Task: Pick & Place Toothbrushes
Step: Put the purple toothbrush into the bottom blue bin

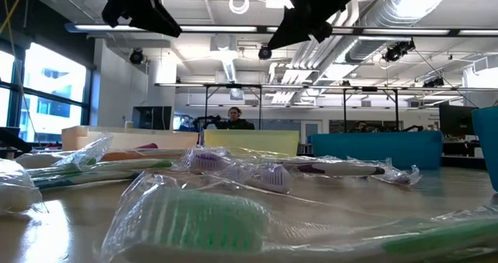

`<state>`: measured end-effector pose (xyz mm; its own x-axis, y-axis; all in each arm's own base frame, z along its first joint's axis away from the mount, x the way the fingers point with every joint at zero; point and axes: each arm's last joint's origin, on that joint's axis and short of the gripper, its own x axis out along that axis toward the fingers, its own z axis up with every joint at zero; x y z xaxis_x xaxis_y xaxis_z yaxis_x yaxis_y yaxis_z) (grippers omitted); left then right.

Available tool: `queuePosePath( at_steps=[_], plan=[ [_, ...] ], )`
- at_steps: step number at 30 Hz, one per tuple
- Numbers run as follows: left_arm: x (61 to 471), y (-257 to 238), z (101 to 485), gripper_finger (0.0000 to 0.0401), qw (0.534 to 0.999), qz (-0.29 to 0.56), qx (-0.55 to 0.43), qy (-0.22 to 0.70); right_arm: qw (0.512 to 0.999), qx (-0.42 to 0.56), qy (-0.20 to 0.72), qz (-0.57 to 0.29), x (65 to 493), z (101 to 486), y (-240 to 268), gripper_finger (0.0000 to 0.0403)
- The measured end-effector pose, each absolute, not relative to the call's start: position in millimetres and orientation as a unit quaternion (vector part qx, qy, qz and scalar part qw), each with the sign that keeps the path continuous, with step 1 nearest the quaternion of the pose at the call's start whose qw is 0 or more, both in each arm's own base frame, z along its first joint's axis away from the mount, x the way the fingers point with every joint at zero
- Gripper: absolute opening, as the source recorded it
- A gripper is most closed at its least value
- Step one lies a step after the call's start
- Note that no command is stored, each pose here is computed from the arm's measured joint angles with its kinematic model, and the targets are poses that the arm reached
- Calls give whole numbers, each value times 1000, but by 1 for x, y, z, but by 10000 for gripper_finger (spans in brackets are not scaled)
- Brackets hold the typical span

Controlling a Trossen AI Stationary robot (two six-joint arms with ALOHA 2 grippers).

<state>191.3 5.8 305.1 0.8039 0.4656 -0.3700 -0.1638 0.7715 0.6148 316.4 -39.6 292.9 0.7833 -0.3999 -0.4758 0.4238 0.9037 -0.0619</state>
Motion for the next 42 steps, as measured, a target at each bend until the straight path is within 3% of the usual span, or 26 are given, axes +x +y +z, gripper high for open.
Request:
queuePosePath(
  at_steps=[5, 13, 24, 29, 42],
  plan=[
    [178, 6, 300, 7, 910, 184, 298, 223, 943, 29, 259, -206, 315, 291, -37, 4],
    [142, 5, 282, 2, 932, 154, 304, 125, 942, 54, 265, -201, 314, 290, -37, 4],
    [96, 6, 263, 3, 946, 147, 285, 58, 925, 143, 268, -230, 311, 276, -29, 4],
    [89, 6, 260, 3, 949, 137, 279, 52, 920, 167, 266, -233, 310, 274, -8, 4],
    [87, 5, 260, 3, 960, 129, 244, 46, 904, 151, 204, -344, 301, 274, 39, 5]
  ],
)
